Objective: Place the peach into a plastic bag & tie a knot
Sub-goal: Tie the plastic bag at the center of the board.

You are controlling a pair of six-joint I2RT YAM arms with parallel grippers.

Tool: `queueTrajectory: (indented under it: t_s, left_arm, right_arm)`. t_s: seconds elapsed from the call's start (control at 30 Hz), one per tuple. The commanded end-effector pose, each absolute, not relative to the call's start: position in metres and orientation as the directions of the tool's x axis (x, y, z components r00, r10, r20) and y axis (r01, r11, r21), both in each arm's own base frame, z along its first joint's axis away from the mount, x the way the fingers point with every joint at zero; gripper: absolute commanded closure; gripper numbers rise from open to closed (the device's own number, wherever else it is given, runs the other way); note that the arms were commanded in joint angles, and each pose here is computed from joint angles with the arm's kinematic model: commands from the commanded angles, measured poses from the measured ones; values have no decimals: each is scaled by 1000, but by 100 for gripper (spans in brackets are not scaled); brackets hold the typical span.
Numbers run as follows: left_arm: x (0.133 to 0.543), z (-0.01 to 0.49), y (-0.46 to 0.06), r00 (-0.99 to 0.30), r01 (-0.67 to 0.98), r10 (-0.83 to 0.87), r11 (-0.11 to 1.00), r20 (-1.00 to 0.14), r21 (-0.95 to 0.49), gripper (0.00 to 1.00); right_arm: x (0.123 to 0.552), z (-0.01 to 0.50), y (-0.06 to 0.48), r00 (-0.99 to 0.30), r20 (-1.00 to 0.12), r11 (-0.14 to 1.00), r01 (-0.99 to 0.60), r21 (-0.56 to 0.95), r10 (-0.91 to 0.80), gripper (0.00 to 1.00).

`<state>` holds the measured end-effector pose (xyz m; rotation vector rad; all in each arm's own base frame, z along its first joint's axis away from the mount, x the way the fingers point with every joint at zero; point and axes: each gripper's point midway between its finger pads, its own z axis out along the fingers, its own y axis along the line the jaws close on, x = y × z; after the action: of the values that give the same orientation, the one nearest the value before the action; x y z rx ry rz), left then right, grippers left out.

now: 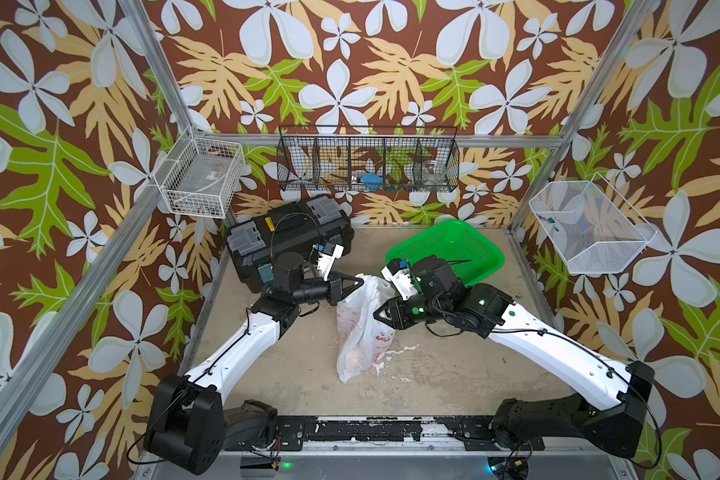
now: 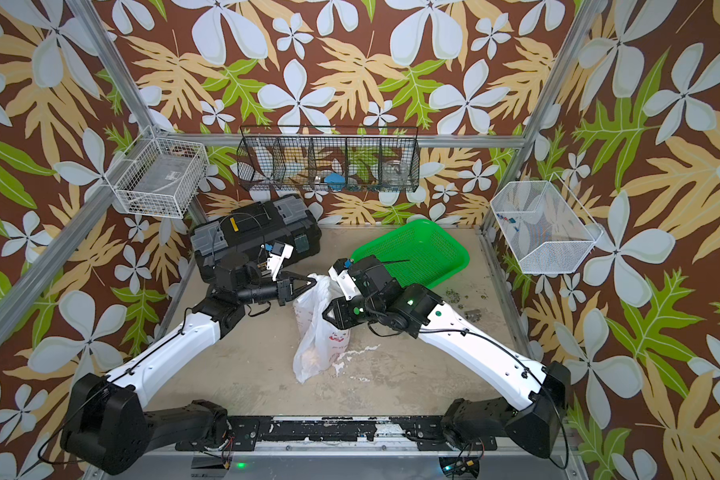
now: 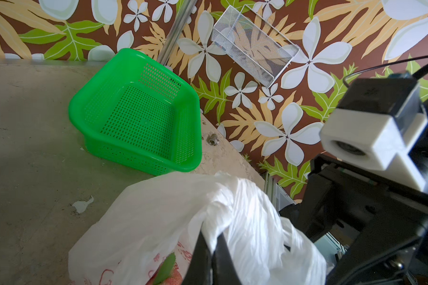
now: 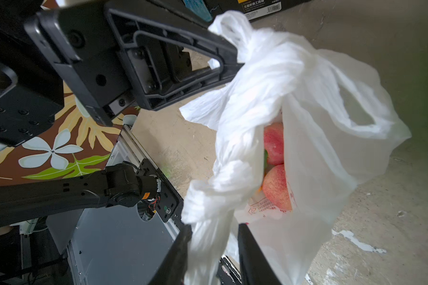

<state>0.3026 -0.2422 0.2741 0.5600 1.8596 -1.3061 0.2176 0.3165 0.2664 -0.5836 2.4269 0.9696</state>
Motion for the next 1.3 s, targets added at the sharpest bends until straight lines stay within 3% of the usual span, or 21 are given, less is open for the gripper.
queueTrajectory:
  t_s: [0.0,0.17,0.37,0.63,0.83,0.93,1.07,1.2,1.27]
  left_arm:
    - [300,280,-242,-574,746,-77,360,-815,-560,100]
    - [297,284,-243,-570,754,-82,346,-818,-559,100]
    - [302,294,-233,-566,728,-98,405,-818,-553,100]
    - [342,254,-148,-610,445,-214,704,-763,-553,100]
    - [350,222,-95,-606,231,-313,811,-732,-538,100]
    - [350,206,-77,-611,135,-371,821,-699,-554,100]
    - [349,185,-59,-609,41,-425,826,-669,-562,100]
    - [350,185,-56,-604,35,-424,832,-675,-554,100]
    - [352,194,-66,-612,90,-418,806,-672,-585,100]
  right_arm:
    - [224,278,323,-788,-588,640,-550,537,-183,68]
    - [230,269,326,-803,-567,654,-529,540,-182,67]
    - [239,252,293,-821,-555,717,-466,518,-134,100]
    - [243,189,200,-884,-468,854,-260,451,-22,100]
    - [249,136,122,-903,-407,931,-25,365,135,100]
    - [253,115,97,-891,-375,929,121,349,257,100]
    - [259,96,91,-875,-356,915,201,350,328,100]
    - [266,92,86,-874,-360,920,207,334,327,100]
    - [275,111,102,-880,-396,928,119,354,263,100]
